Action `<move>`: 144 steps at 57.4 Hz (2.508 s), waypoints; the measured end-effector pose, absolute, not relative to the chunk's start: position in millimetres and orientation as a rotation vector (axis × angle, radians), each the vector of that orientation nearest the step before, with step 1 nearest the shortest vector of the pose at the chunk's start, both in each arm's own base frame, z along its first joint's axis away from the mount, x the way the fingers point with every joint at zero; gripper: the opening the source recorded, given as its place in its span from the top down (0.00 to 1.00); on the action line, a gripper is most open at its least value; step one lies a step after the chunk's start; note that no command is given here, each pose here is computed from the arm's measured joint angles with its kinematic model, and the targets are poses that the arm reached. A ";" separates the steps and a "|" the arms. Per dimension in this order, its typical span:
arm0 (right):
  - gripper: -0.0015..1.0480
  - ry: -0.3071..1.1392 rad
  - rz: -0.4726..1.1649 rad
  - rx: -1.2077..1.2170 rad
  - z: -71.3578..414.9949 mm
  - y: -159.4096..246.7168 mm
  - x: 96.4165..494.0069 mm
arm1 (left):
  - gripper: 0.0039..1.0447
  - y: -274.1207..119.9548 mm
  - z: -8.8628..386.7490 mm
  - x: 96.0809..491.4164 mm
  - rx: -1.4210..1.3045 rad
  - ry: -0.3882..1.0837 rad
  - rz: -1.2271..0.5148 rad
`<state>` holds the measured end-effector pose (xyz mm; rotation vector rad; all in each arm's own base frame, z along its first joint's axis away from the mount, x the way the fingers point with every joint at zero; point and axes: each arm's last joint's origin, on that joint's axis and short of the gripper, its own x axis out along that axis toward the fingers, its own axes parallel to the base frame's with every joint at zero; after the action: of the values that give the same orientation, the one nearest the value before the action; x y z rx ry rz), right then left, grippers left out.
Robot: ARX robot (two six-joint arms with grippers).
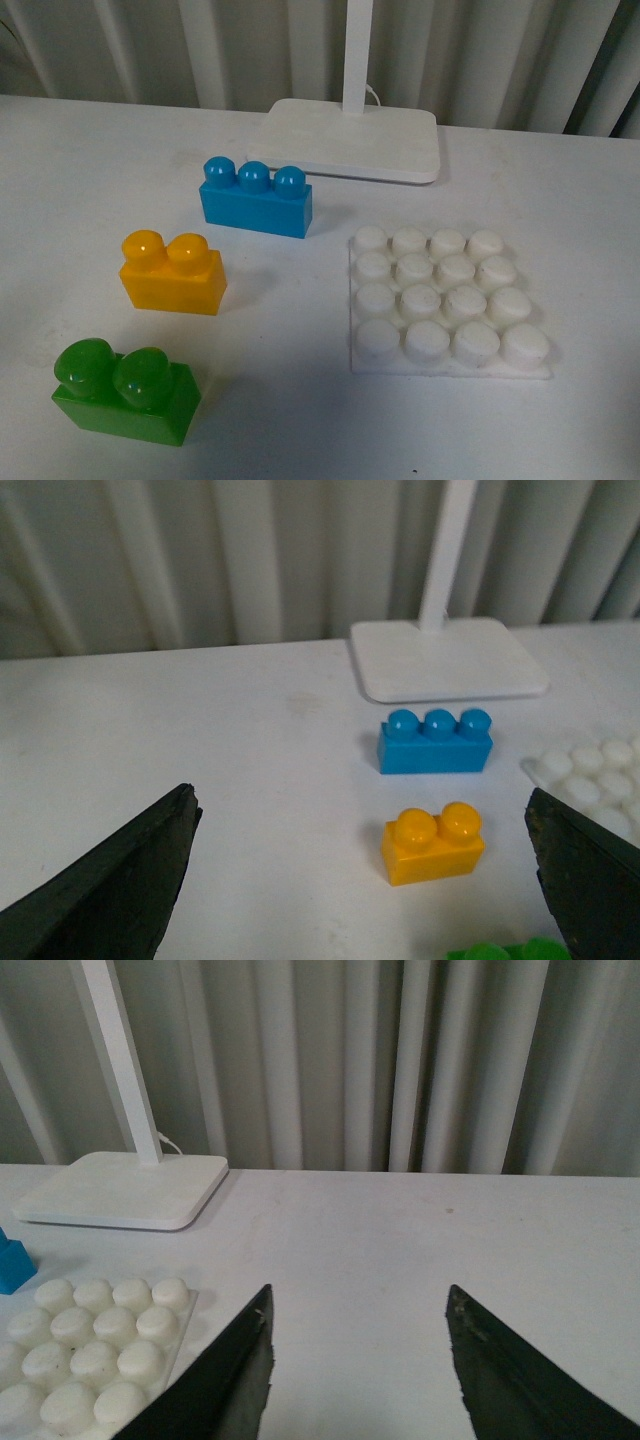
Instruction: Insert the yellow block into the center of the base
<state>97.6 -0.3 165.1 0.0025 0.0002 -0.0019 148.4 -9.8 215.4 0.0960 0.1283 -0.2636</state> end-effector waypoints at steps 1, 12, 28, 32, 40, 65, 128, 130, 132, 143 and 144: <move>0.25 0.000 -0.002 0.002 165.1 -0.3 97.6 | 0.06 -10.9 217.7 153.8 0.136 0.141 -0.291; 0.09 0.000 -0.002 0.002 165.1 -0.2 97.6 | 0.06 -26.1 226.9 202.7 0.452 0.288 -0.573; 0.09 0.000 -0.002 0.002 165.1 -0.3 97.6 | 0.06 -50.8 237.0 251.9 0.895 0.446 -0.899; 0.09 0.000 -0.002 0.003 165.1 -0.3 97.6 | 0.06 -55.8 235.7 260.9 1.001 0.478 -0.943; 0.09 0.000 -0.002 0.002 165.1 -0.2 97.6 | 0.06 -63.0 229.2 278.9 1.134 0.531 -1.000; 0.09 0.000 -0.002 0.003 165.1 -0.3 97.6 | 0.06 -82.2 210.0 322.0 1.137 0.656 -1.164; 0.09 0.000 -0.002 0.002 165.1 -0.3 97.6 | 0.70 -112.8 200.4 335.1 1.062 0.697 -1.280; 0.09 0.000 -0.002 0.003 165.1 -0.3 97.6 | 0.70 -116.7 206.4 334.6 1.059 0.675 -1.281; 0.09 0.000 -0.002 0.002 165.1 -0.3 97.6 | 0.70 -121.3 212.5 334.4 1.054 0.650 -1.283; 0.09 0.000 -0.002 0.002 165.1 -0.3 97.6 | 0.70 -149.5 236.5 333.4 1.064 0.546 -1.289; 0.09 0.000 -0.002 0.002 165.1 -0.3 97.6 | 0.70 -153.4 238.1 333.4 1.067 0.536 -1.290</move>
<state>97.6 -0.3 165.1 0.0025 0.0002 -0.0019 333.4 -153.4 238.1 1.0667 0.5355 -1.2897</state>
